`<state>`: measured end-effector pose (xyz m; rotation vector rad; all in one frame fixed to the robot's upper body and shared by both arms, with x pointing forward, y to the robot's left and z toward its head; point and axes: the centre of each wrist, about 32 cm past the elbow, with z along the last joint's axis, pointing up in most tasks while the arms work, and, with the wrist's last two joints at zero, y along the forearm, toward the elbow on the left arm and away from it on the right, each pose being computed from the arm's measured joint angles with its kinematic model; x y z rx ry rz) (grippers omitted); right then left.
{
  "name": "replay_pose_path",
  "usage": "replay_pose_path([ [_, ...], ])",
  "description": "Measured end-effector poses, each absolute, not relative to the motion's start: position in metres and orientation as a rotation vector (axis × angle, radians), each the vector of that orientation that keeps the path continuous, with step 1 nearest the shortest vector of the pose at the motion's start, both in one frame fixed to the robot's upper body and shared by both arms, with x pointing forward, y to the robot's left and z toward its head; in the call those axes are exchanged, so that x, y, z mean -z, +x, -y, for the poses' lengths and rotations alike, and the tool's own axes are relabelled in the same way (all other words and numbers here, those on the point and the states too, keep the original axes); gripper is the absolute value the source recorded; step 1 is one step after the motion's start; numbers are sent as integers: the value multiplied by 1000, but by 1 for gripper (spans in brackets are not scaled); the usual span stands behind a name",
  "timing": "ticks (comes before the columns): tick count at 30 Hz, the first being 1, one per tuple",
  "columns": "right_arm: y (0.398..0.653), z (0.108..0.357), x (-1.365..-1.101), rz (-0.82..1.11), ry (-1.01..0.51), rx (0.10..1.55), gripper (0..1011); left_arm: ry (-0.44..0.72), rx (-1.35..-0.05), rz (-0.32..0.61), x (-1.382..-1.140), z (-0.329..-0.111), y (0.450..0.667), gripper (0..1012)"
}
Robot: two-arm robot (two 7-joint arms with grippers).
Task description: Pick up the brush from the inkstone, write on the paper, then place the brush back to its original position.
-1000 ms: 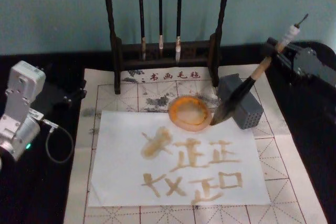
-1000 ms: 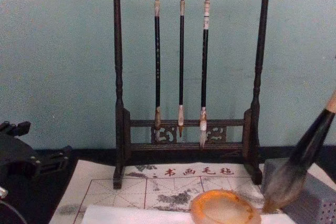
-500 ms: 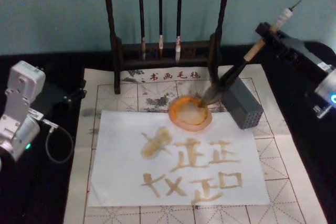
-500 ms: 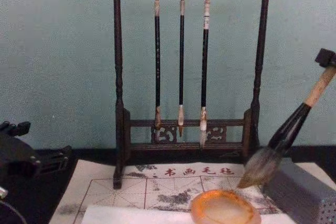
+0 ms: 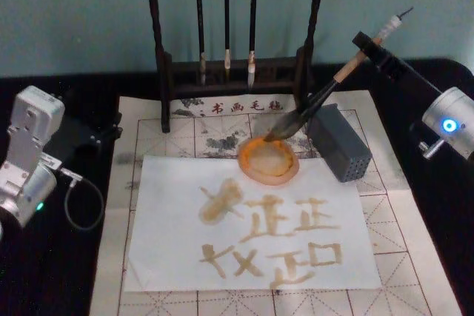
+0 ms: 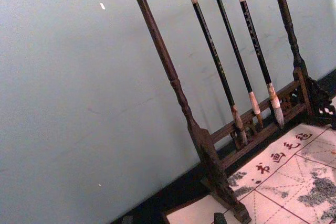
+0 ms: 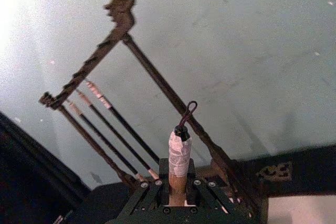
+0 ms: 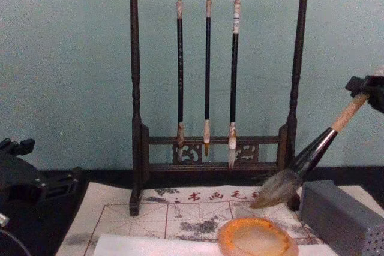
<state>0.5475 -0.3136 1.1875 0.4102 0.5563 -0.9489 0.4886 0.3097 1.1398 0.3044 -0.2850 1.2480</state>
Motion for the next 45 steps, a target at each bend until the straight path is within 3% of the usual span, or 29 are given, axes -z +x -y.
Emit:
replay_pose_path([
  [17, 554, 300, -1176, -729, 434, 1008, 183, 304, -1248, 285, -1140, -310, 489, 1001],
  [45, 550, 294, -1164, -807, 409, 1071, 183, 304, -1248, 285, -1140, -310, 489, 1001],
])
